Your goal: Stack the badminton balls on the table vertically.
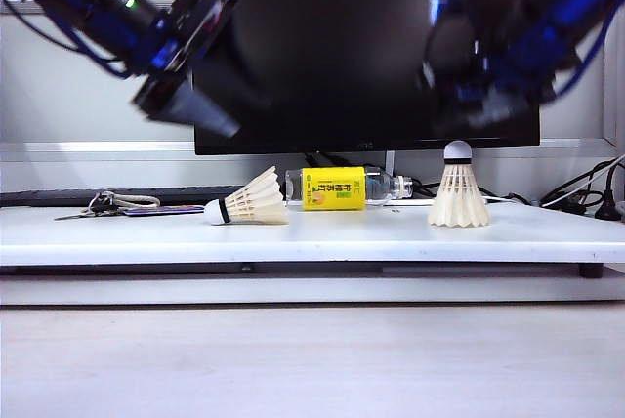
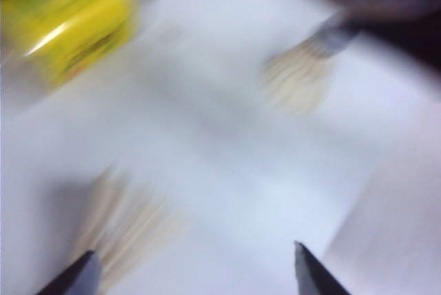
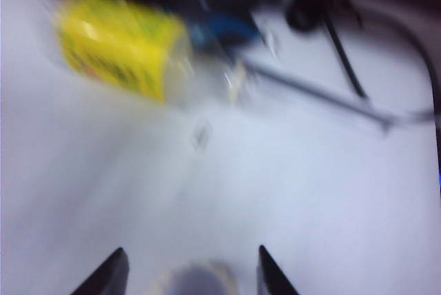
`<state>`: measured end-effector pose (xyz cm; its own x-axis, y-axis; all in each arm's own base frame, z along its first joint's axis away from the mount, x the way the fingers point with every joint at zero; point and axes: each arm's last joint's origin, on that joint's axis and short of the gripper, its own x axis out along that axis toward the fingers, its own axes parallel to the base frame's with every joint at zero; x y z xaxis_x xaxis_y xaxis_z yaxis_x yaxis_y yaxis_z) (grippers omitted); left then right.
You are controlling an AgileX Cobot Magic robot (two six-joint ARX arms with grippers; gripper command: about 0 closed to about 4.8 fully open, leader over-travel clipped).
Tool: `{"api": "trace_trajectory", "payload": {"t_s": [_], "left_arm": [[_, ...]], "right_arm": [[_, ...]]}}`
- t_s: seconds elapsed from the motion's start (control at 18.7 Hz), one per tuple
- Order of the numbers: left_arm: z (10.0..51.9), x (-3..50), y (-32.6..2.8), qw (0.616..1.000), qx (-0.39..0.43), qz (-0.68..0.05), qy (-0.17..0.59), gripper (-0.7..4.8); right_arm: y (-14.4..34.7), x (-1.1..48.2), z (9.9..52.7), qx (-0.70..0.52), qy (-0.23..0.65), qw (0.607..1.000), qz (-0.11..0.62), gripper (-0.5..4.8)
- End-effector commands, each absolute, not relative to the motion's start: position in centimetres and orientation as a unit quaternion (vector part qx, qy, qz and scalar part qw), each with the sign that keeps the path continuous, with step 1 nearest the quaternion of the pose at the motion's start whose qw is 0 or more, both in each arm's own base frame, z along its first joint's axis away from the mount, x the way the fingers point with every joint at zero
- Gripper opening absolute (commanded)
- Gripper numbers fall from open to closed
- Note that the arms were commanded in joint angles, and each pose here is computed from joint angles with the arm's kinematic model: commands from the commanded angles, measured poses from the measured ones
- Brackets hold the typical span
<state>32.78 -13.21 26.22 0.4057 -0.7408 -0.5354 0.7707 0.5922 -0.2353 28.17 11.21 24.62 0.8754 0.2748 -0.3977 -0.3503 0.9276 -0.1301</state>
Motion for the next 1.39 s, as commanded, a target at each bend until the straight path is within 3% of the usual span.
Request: {"api": "trace_trajectory", "payload": {"t_s": [0.05, 0.48, 0.75, 1.02, 1.39], "left_arm": [[25.8, 32.5, -12.9, 0.840, 0.069, -0.428, 0.327, 3.73], [24.0, 32.1, -12.1, 0.832, 0.186, -0.404, 0.330, 3.72], [23.3, 32.4, -11.9, 0.845, 0.228, -0.371, 0.310, 3.72], [21.2, 33.3, -12.2, 0.814, 0.303, -0.402, 0.291, 3.65], [20.5, 34.3, -12.7, 0.824, 0.297, -0.409, 0.256, 3.31]], "right_arm": [[11.6, 27.8, 27.2, -0.080, 0.159, 0.962, 0.206, 2.67], [13.5, 26.9, 28.8, -0.016, 0.182, 0.909, 0.375, 2.71], [13.4, 26.4, 27.9, -0.012, 0.238, 0.888, 0.394, 2.71], [13.5, 25.8, 27.3, 0.006, 0.274, 0.852, 0.446, 2.71], [13.5, 25.6, 27.1, 0.006, 0.284, 0.843, 0.457, 2.71]]}}
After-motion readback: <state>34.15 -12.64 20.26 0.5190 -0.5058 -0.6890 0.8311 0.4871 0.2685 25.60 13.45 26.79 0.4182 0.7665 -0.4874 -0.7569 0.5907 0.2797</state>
